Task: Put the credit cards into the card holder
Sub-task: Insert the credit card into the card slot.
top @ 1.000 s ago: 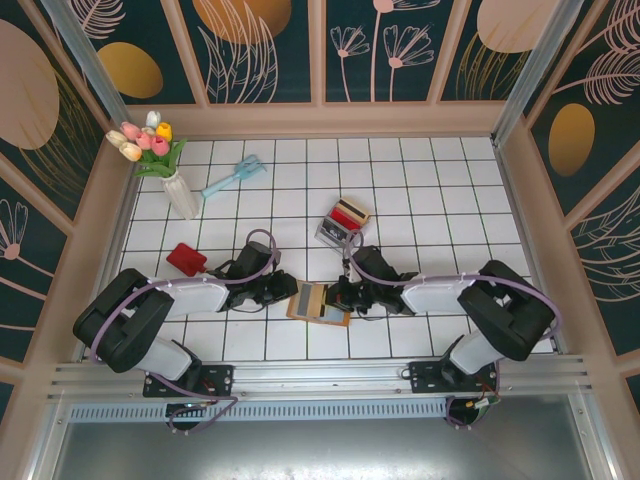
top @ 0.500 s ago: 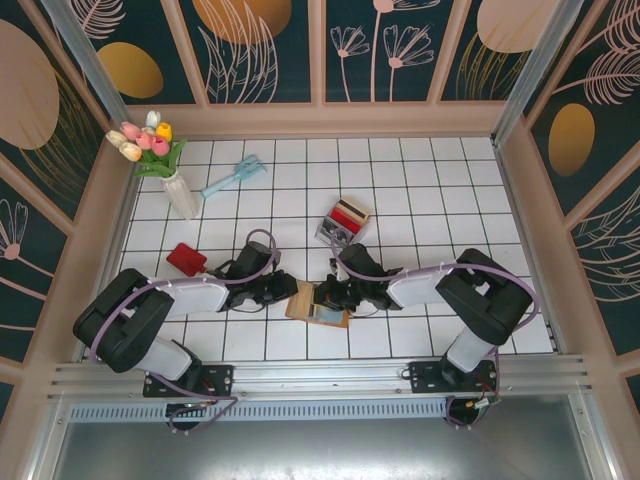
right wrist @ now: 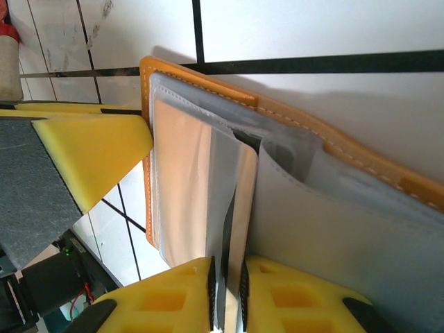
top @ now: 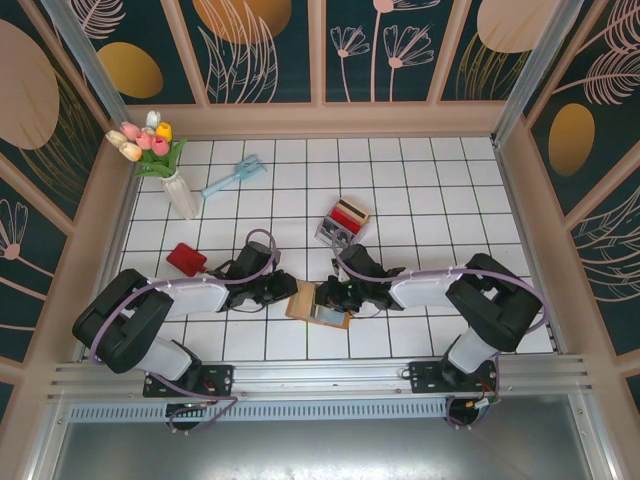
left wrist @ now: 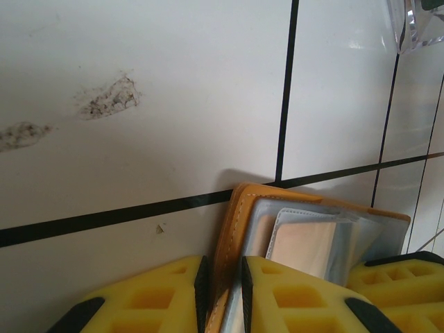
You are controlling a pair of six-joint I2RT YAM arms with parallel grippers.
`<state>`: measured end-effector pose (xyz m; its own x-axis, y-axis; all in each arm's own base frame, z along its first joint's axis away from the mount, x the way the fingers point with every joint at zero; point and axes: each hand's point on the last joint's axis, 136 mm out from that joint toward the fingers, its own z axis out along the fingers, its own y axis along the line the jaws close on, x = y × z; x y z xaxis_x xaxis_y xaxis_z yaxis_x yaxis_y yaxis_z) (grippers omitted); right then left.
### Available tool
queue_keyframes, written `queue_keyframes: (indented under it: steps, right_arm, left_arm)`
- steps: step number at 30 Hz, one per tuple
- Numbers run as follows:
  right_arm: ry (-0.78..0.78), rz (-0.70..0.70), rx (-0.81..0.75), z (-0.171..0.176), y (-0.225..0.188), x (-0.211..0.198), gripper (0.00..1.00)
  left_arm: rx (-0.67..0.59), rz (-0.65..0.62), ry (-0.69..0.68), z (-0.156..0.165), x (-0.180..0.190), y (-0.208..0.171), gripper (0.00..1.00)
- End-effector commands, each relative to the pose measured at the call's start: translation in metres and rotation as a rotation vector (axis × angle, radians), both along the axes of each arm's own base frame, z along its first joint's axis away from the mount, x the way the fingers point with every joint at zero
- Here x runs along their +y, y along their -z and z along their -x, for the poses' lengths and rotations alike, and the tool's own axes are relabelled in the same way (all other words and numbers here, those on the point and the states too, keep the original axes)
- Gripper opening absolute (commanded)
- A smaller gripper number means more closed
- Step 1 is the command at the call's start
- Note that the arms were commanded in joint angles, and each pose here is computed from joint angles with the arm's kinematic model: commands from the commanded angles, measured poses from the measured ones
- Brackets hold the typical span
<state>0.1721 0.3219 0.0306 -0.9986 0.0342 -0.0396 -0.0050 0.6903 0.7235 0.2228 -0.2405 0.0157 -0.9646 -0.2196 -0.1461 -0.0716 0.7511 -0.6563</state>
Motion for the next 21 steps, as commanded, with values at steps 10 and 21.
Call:
queue_keyframes:
  steps: [10, 21]
  right_arm:
    - [-0.074, -0.043, -0.024, -0.003, -0.005, 0.025, 0.05]
    - [-0.031, 0.104, -0.08, -0.008, -0.005, -0.004, 0.18]
  left_arm:
    - [0.009, -0.019, 0.003, 0.006, 0.003, 0.007, 0.24]
    - [-0.02, -0.037, -0.062, 0.002, 0.013, 0.0, 0.25]
